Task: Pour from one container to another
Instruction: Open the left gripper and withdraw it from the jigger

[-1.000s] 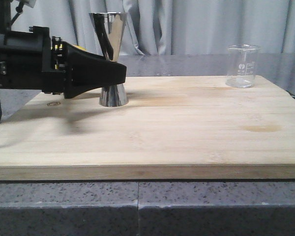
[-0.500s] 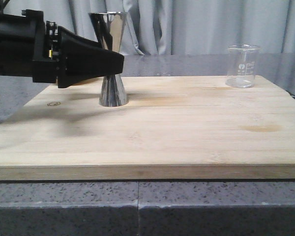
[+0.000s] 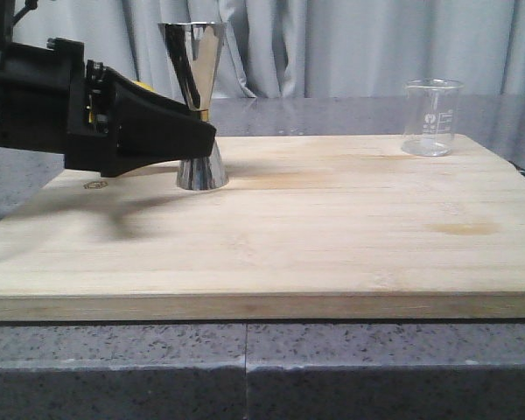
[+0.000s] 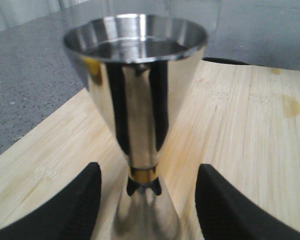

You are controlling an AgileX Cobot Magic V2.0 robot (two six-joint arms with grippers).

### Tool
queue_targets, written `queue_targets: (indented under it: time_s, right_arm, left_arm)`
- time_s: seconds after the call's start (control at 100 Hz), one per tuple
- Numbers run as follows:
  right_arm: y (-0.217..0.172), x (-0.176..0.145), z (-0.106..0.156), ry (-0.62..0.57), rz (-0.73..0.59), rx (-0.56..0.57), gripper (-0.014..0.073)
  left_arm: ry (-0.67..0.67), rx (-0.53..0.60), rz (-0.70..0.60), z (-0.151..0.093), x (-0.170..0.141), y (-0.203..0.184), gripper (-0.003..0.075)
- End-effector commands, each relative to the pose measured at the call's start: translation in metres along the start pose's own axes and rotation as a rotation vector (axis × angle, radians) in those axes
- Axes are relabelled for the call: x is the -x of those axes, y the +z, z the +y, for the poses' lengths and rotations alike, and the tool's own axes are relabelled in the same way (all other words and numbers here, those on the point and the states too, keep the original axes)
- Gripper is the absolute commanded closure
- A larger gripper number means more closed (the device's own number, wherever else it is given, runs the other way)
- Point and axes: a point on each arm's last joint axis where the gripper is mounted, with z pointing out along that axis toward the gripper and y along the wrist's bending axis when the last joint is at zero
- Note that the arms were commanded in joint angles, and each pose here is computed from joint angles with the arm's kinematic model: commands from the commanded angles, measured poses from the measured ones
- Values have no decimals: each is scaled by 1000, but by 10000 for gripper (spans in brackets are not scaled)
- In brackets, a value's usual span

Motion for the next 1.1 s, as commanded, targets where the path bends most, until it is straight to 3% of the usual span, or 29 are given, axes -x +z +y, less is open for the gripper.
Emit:
queue_targets:
  time_s: [0.0, 0.59, 1.09]
  right_arm:
    - [-3, 13, -1, 3, -61, 0, 127]
    - [-3, 13, -1, 3, -59, -3, 127]
    - [-3, 13, -2, 4, -54, -11, 127]
  left_arm:
    - [26, 12, -96, 2, 25, -5, 328]
    - [71, 61, -113, 7, 38, -23, 328]
    - [95, 96, -20, 1, 50, -33, 328]
